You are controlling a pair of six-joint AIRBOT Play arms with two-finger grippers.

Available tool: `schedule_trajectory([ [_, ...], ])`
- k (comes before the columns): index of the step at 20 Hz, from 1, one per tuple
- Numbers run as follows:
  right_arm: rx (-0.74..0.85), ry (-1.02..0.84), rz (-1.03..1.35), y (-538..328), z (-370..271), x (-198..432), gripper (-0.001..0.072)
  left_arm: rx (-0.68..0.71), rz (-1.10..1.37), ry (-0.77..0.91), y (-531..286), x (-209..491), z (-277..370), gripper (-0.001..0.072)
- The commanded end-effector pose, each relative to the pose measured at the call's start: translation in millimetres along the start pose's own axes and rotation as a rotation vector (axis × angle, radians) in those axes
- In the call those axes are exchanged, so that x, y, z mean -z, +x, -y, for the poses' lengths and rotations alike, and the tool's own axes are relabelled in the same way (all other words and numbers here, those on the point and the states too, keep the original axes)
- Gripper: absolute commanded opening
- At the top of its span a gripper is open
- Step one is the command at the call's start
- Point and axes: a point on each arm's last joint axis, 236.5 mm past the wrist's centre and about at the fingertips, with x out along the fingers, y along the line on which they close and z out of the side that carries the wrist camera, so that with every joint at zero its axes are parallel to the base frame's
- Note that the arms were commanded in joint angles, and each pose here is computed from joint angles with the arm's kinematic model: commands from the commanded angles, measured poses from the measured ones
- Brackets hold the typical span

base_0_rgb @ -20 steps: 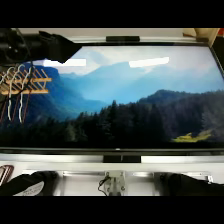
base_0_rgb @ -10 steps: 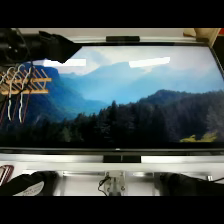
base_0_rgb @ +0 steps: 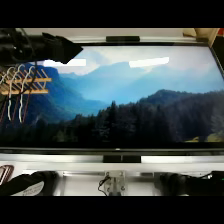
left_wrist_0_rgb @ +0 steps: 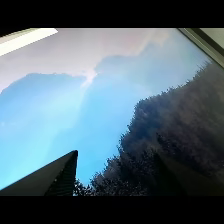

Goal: Fold the shirts.

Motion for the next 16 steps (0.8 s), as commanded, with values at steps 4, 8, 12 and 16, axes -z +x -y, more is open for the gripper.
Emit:
schedule_trajectory([
  [4, -0.105, 0.015, -0.269, -29, -33, 66, 0.0516, 0.000, -0.007, -0.003, 3, 2, -2, 0.0574],
  [8, -0.263, -0.025, -0.348, -36, -67, 84, 0.0511, 0.001, -0.012, -0.003, 4, 3, -2, 0.0574],
  [12, -0.520, -0.216, -0.621, -48, -137, 163, 0.0506, -0.035, -0.248, -0.067, 15, 62, -16, 0.0574],
  [16, -0.749, -0.562, -0.876, -93, -221, 282, 0.0507, -0.457, -0.679, -0.152, -11, 165, -94, 0.0573],
])
